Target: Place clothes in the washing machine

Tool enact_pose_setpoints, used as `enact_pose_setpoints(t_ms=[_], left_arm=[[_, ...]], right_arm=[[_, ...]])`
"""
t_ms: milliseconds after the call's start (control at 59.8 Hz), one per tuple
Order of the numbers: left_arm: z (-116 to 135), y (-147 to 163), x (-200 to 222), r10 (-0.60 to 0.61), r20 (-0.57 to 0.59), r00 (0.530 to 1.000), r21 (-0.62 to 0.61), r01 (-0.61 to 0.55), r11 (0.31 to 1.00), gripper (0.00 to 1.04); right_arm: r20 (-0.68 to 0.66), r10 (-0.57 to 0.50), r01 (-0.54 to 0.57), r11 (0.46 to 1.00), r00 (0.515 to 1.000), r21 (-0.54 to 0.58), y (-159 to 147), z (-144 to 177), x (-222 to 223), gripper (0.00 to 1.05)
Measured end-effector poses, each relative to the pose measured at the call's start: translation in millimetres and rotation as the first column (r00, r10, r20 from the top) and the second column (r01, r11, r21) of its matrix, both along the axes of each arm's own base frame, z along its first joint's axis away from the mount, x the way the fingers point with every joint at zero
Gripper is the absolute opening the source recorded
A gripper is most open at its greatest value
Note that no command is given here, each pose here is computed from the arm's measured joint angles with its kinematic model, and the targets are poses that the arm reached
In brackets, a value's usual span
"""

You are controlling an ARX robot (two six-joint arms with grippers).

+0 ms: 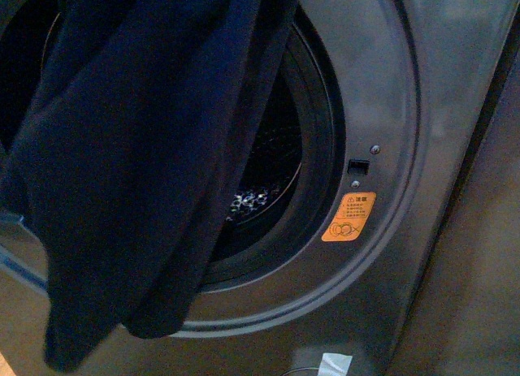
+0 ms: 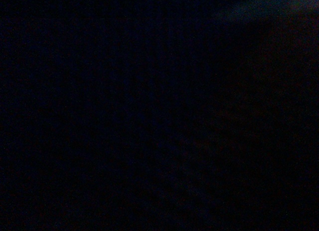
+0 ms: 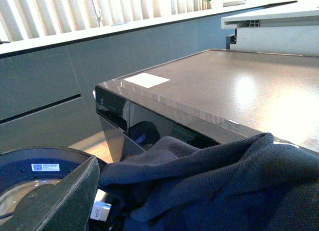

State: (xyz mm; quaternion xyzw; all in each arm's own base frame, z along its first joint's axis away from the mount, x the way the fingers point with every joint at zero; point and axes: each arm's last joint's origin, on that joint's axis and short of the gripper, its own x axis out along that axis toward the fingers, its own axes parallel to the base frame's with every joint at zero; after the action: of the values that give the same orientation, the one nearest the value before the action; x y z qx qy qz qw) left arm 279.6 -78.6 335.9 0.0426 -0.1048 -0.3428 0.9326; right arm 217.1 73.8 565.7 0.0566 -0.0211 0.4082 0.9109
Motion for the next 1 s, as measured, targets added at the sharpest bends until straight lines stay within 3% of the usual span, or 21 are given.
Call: enact_pose_setpoints(t_ms=[167, 251, 318, 385, 569, 753, 1004], left_arm=[[-8.5, 9.2, 7.1, 0.046, -0.011, 0.999, -0.020, -0.046, 0.999, 0.07], [-10.8, 13.8, 11.2, 0.066, -0.012, 0.998, -0.028, -0.066, 0.997, 0.07], [-13.0, 18.1, 14.7, 0.080, -0.016, 0.997, -0.034, -0.081, 0.996, 0.07], [-15.6, 21.9, 18.0, 0.099, -0.021, 0.995, -0.036, -0.099, 0.994, 0.07], [-24.8, 30.0, 28.1, 0.136, -0.028, 0.990, -0.041, -0.137, 0.990, 0.07], [-40.4, 32.1, 34.0, 0.146, -0.043, 0.988, -0.036, -0.148, 0.988, 0.07], [-80.2, 32.2, 49.8, 0.206, -0.037, 0.978, 0.013, -0.205, 0.979, 0.07]], right_arm=[[0.000, 0.001, -0.001, 1.000, 1.000, 0.000, 0.2, 0.0, -0.1, 0.97], [0.070, -0.184, 0.183, 0.983, 0.980, 0.016, 5.5, -2.6, -5.3, 0.97], [0.064, -0.359, 0.358, 0.933, 0.931, 0.028, 8.1, -16.4, -17.4, 0.97], [0.030, -0.432, 0.432, 0.902, 0.901, 0.017, 7.8, -33.4, -34.3, 0.97], [-0.082, -0.459, 0.458, 0.888, 0.885, -0.027, -5.3, -91.7, -91.4, 0.97], [-0.183, -0.459, 0.462, 0.887, 0.870, -0.028, -21.1, -134.8, -114.5, 0.97], [-0.243, -0.611, 0.628, 0.778, 0.753, -0.012, -49.3, -175.2, -102.2, 0.97]])
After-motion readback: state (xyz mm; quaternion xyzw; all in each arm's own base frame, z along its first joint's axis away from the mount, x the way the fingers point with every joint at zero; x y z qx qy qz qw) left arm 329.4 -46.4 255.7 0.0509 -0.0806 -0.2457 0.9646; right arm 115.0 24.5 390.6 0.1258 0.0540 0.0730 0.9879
